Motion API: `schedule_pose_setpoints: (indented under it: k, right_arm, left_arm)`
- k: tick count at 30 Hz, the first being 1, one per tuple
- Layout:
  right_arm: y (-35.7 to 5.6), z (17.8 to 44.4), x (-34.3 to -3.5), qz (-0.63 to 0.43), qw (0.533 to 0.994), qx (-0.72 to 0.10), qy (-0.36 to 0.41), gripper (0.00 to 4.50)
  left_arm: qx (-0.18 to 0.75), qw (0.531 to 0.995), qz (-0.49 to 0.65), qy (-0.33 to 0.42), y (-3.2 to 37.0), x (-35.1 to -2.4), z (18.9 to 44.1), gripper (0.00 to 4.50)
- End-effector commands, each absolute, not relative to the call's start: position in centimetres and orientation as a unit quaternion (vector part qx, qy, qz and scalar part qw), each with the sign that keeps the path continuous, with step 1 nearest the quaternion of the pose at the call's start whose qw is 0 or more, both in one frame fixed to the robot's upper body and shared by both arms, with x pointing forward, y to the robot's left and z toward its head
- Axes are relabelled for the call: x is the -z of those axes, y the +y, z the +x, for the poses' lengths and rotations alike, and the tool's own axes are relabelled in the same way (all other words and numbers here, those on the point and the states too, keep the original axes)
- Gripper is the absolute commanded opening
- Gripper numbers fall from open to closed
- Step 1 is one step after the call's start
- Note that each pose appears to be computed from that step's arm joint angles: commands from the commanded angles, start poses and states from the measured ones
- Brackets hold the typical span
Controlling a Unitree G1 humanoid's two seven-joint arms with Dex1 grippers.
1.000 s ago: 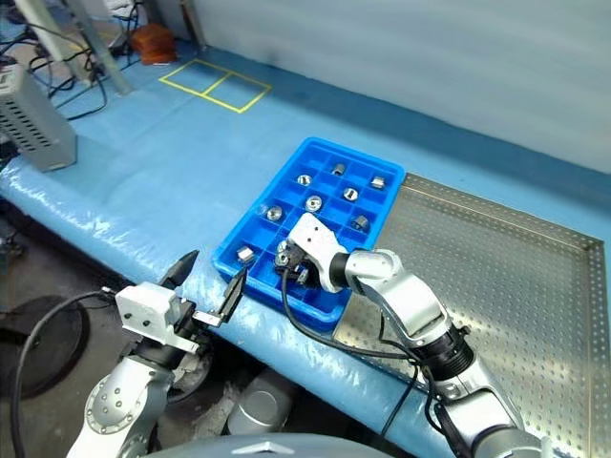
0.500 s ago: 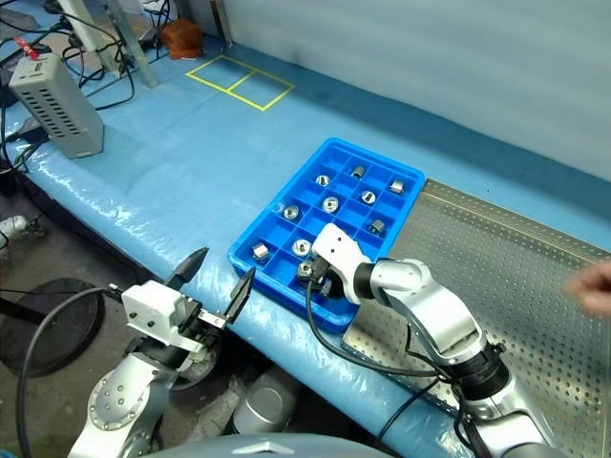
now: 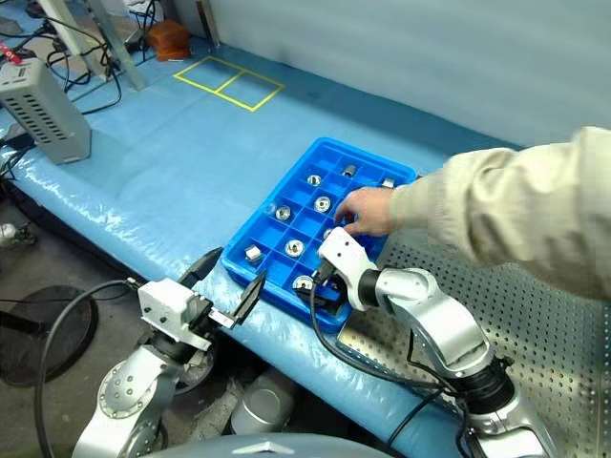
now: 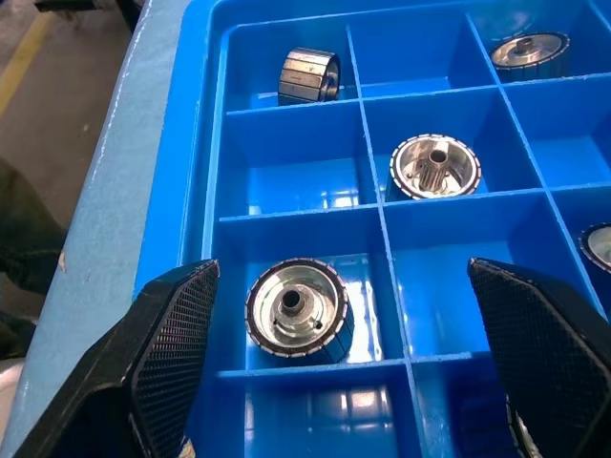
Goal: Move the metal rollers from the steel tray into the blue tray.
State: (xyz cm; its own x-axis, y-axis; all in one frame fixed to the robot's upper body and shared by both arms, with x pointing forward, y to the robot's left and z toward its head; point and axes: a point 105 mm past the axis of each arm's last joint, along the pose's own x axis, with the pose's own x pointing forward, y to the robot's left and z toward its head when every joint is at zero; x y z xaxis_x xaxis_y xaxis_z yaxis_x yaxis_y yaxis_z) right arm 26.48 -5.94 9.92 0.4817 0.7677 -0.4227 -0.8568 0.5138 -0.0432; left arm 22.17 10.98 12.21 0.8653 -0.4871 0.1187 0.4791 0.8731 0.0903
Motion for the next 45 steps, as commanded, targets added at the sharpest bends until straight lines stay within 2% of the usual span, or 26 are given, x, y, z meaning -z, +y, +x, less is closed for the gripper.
schedule_pose_setpoints:
  k: [1,45]
  right_arm:
    - [-5.75,25.65,-11.00,-0.122,0.851,-0.486,0.158,4.45]
    - [-5.43,25.06,-11.37,-0.111,0.859,-0.476,0.151,4.45]
  left_arm:
    - [0.271,0.959,0.028,-0.080,10.46,-12.66,22.12,4.50]
    - [0.291,0.954,0.024,-0.072,9.55,-12.02,22.38,4.50]
